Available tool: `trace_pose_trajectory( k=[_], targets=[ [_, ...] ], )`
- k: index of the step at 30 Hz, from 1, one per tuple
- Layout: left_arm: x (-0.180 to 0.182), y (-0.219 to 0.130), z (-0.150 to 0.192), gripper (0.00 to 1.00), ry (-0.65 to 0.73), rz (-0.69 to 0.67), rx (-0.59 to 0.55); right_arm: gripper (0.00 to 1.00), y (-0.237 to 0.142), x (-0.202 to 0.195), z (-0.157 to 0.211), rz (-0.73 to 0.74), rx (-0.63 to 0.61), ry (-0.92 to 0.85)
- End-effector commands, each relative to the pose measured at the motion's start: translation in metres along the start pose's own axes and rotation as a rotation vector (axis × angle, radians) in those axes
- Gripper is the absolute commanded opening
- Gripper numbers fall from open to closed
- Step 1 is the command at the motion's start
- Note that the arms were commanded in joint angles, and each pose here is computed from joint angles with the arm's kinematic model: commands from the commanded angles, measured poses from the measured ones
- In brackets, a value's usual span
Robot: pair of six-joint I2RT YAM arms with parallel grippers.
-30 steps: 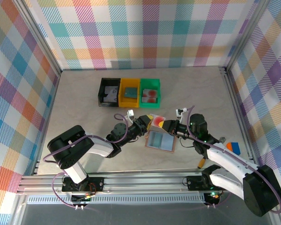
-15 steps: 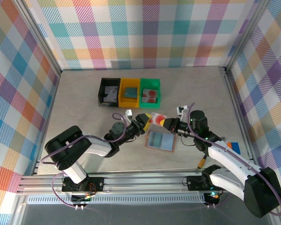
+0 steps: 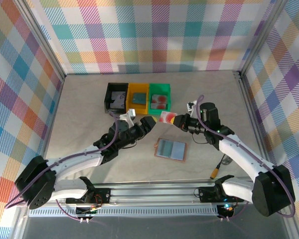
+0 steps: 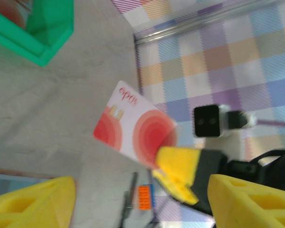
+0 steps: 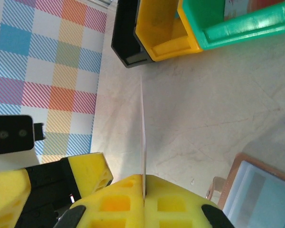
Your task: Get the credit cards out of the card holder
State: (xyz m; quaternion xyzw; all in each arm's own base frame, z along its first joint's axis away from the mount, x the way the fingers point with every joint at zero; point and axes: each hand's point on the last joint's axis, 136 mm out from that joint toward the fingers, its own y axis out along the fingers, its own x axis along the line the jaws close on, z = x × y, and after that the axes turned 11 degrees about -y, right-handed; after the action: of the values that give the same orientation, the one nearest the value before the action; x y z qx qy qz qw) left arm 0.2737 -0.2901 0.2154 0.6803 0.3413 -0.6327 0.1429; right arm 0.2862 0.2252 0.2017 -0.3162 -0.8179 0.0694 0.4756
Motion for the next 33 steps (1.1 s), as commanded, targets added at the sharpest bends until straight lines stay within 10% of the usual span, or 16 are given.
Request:
trace_pose_trajectory(
  k=[1,33],
  targets=[
    [0.033,-0.018,-0.009,0.79,0.118,-0.201,-0.028,0.00,0.000,0.005,-0.013,0.029,0.017,-0.062],
    [0.058,-0.070,-0.031,1.00,0.248,-0.400,-0.119,0.00,0.121,-0.066,-0.100,0.319,0.269,-0.079]
  ],
)
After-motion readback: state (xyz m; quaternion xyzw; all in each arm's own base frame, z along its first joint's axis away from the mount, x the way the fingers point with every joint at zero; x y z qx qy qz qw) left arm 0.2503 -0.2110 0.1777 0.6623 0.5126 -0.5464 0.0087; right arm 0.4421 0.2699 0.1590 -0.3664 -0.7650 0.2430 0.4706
